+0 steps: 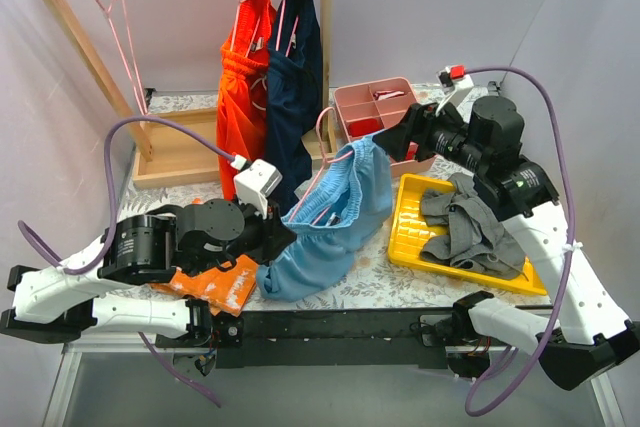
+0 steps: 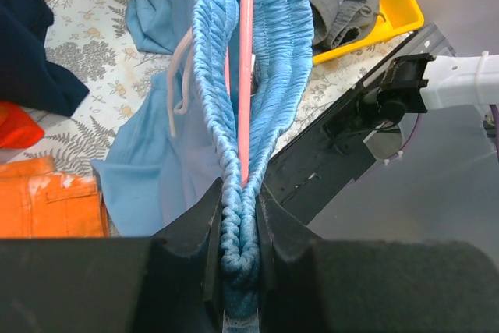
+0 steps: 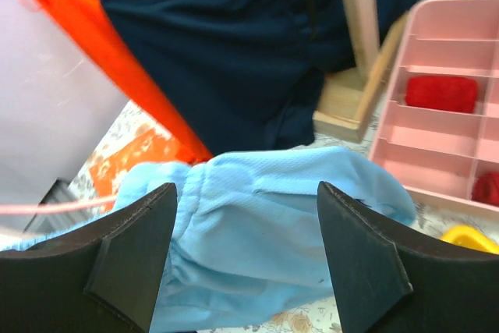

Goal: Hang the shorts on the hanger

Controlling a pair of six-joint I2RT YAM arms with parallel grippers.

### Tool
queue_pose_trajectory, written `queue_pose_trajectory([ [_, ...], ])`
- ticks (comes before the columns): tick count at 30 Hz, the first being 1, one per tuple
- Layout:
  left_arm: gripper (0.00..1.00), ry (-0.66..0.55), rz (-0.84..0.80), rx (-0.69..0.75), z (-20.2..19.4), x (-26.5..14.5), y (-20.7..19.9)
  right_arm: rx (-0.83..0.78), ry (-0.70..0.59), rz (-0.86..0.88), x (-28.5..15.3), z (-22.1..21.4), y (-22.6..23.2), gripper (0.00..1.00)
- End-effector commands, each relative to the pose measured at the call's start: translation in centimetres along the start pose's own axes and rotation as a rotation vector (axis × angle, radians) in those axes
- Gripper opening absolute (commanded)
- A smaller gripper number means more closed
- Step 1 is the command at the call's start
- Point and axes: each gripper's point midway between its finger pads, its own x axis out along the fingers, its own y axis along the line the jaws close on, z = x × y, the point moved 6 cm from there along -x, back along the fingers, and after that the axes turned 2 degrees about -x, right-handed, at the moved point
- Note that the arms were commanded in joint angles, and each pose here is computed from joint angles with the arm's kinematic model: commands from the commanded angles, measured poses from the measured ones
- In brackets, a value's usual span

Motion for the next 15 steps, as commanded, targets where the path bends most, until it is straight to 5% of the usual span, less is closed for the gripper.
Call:
queue_pose_trajectory([
  [1, 0.00, -0.036, 0.007, 0.002, 1.6, -1.6, 0.3, -0.113, -0.070, 0.190, 0.0, 0.2, 2.5, 0.76],
  [4, 0.00, -0.051, 0.010, 0.001, 2.4, -2.2, 0.2, -0.114, -0.040, 0.235, 0.5, -0.9, 3.0, 0.66],
  [11, 0.00, -0.053, 0.018, 0.011, 2.8, -2.3, 0.2, -0.105, -0.015, 0.277, 1.4, -2.7, 4.6, 0.66],
  [15, 0.00, -0.056, 0.016, 0.012, 2.8, -2.4, 0.2, -0.098, -0.008, 0.238, 1.8, -3.1, 4.5, 0.56],
])
